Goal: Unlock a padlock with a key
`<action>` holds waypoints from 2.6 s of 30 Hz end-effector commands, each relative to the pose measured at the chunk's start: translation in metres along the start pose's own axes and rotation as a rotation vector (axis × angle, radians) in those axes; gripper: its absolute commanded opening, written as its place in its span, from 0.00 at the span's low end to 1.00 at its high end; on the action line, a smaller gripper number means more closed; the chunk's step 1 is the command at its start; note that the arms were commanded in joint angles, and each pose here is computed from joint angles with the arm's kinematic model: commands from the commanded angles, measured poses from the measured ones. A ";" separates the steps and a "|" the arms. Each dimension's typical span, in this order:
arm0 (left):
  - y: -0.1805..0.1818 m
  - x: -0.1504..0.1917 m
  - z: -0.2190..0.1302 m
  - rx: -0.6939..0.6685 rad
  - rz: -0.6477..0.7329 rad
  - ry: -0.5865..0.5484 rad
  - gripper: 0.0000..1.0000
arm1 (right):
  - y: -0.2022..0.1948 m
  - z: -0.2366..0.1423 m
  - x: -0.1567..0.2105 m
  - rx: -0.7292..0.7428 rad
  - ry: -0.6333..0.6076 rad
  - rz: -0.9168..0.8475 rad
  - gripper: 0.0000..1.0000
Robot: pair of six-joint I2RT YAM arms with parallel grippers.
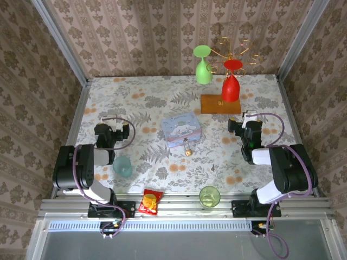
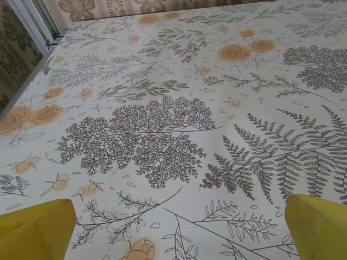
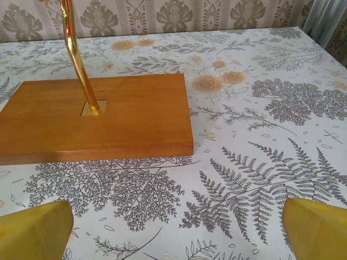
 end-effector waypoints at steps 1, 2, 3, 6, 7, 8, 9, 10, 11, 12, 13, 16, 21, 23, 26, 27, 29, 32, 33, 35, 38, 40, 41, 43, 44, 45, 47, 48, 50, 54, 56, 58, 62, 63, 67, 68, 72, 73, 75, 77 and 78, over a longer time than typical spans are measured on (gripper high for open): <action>0.004 -0.011 0.001 -0.003 0.005 -0.046 1.00 | 0.002 0.002 -0.002 -0.009 -0.003 -0.014 1.00; 0.004 -0.011 0.001 -0.003 0.004 -0.047 1.00 | 0.002 0.002 -0.002 -0.009 -0.002 -0.014 1.00; 0.004 -0.011 0.001 -0.001 0.005 -0.046 1.00 | 0.002 0.002 -0.002 -0.010 -0.003 -0.014 1.00; 0.004 -0.011 0.001 -0.002 0.007 -0.045 1.00 | 0.002 0.002 -0.002 -0.010 -0.002 -0.014 1.00; 0.003 -0.011 0.001 -0.002 0.007 -0.046 1.00 | 0.002 0.002 -0.002 -0.010 -0.002 -0.014 1.00; 0.003 -0.011 0.001 -0.002 0.007 -0.045 1.00 | 0.002 0.002 -0.002 -0.008 -0.001 -0.013 1.00; 0.004 -0.011 0.001 -0.003 0.006 -0.044 1.00 | 0.002 0.002 -0.001 -0.009 0.000 -0.015 1.00; 0.004 -0.011 0.001 -0.003 0.007 -0.045 1.00 | 0.002 0.002 -0.002 -0.010 -0.002 -0.014 1.00; 0.004 -0.011 0.001 -0.002 0.006 -0.046 1.00 | 0.002 0.002 -0.002 -0.010 -0.003 -0.013 1.00; 0.004 -0.011 0.001 -0.003 0.007 -0.046 1.00 | 0.002 0.002 -0.002 -0.009 -0.003 -0.013 1.00; 0.004 -0.011 0.001 -0.002 0.007 -0.047 1.00 | 0.002 0.002 -0.002 -0.010 -0.002 -0.013 1.00; 0.004 -0.011 0.001 -0.002 0.007 -0.045 1.00 | 0.002 0.002 -0.002 -0.010 -0.003 -0.014 1.00; 0.004 -0.010 0.001 -0.003 0.003 -0.044 1.00 | 0.002 0.002 -0.001 -0.011 0.001 -0.014 1.00; 0.004 -0.011 0.002 -0.002 0.002 -0.045 1.00 | 0.002 0.002 -0.002 -0.010 -0.001 -0.013 1.00; 0.005 -0.011 0.001 -0.005 0.003 -0.048 1.00 | 0.002 0.002 -0.001 -0.012 0.001 -0.013 1.00; 0.004 -0.011 0.001 -0.002 0.002 -0.048 1.00 | 0.002 0.002 -0.001 -0.013 0.000 -0.012 1.00; 0.005 -0.012 0.000 -0.010 0.000 -0.052 1.00 | 0.002 0.002 -0.001 -0.012 -0.001 -0.012 1.00; 0.012 -0.014 -0.006 -0.068 -0.019 -0.056 1.00 | 0.001 0.001 -0.003 -0.003 -0.008 -0.007 1.00; 0.014 -0.018 -0.010 -0.081 -0.021 -0.059 1.00 | 0.001 -0.002 -0.007 -0.005 -0.016 -0.005 1.00; 0.019 -0.029 -0.020 -0.109 -0.021 -0.052 1.00 | 0.004 -0.010 -0.014 -0.014 -0.019 -0.017 1.00; 0.025 -0.052 -0.037 -0.152 -0.027 -0.067 1.00 | 0.009 -0.026 -0.036 -0.014 0.009 0.007 1.00; 0.024 -0.071 -0.052 -0.135 -0.080 -0.103 1.00 | 0.016 -0.038 -0.047 -0.051 0.068 0.060 1.00; 0.024 -0.077 -0.058 -0.133 -0.143 -0.105 1.00 | 0.019 -0.044 -0.050 -0.070 0.094 0.090 1.00; 0.022 -0.089 -0.070 -0.076 -0.295 -0.109 1.00 | 0.026 -0.055 -0.052 -0.124 0.164 0.161 1.00; 0.017 -0.094 -0.074 -0.017 -0.311 -0.133 1.00 | 0.030 -0.059 -0.050 -0.155 0.203 0.185 1.00; 0.010 -0.098 -0.079 0.034 -0.327 -0.164 1.00 | 0.035 -0.064 -0.048 -0.190 0.252 0.210 1.00; 0.002 -0.098 -0.086 0.084 -0.420 -0.184 1.00 | 0.043 -0.073 -0.039 -0.236 0.349 0.235 1.00; -0.003 -0.096 -0.088 0.119 -0.478 -0.180 1.00 | 0.048 -0.078 -0.032 -0.263 0.400 0.241 1.00; -0.016 -0.092 -0.089 0.197 -0.569 -0.143 1.00 | 0.059 -0.090 -0.019 -0.320 0.488 0.240 1.00; -0.061 -0.089 -0.093 0.387 -0.568 -0.017 1.00 | 0.068 -0.113 0.009 -0.270 0.588 0.170 1.00; -0.085 -0.089 -0.101 0.440 -0.533 0.019 1.00 | 0.071 -0.122 0.024 -0.261 0.636 0.154 1.00; -0.112 -0.090 -0.115 0.475 -0.472 0.045 1.00 | 0.072 -0.130 0.039 -0.230 0.673 0.125 0.99; -0.145 -0.087 -0.133 0.497 -0.417 0.104 1.00 | 0.074 -0.146 0.061 -0.208 0.720 0.060 0.95; -0.152 -0.085 -0.135 0.507 -0.413 0.123 1.00 | 0.075 -0.150 0.067 -0.211 0.735 0.051 0.93; -0.174 -0.075 -0.137 0.518 -0.391 0.183 1.00 | 0.084 -0.163 0.087 -0.260 0.784 0.005 0.85; -0.178 -0.073 -0.136 0.518 -0.386 0.193 1.00 | 0.086 -0.165 0.089 -0.264 0.784 -0.008 0.83; -0.191 -0.069 -0.135 0.520 -0.399 0.229 1.00 | 0.089 -0.171 0.096 -0.264 0.808 -0.032 0.75; -0.194 -0.071 -0.136 0.525 -0.398 0.227 1.00 | 0.089 -0.172 0.099 -0.261 0.823 -0.028 0.71; -0.200 -0.074 -0.136 0.529 -0.387 0.226 1.00 | 0.089 -0.173 0.104 -0.255 0.846 -0.027 0.66; -0.205 -0.076 -0.136 0.536 -0.373 0.230 1.00 | 0.089 -0.173 0.106 -0.244 0.856 -0.030 0.62; -0.207 -0.077 -0.135 0.536 -0.371 0.231 1.00 | 0.089 -0.173 0.108 -0.241 0.860 -0.027 0.57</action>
Point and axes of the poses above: each hand's point on the last joint's axis, 136 mm out from that joint toward the fingers, its own z axis out along the fingers, its own y axis along the line the jaws close on, x = y × z, the point moved 6 cm from there along -z, back along the fingers, and after that the axes turned 13 degrees about z, right-handed, at the moved point
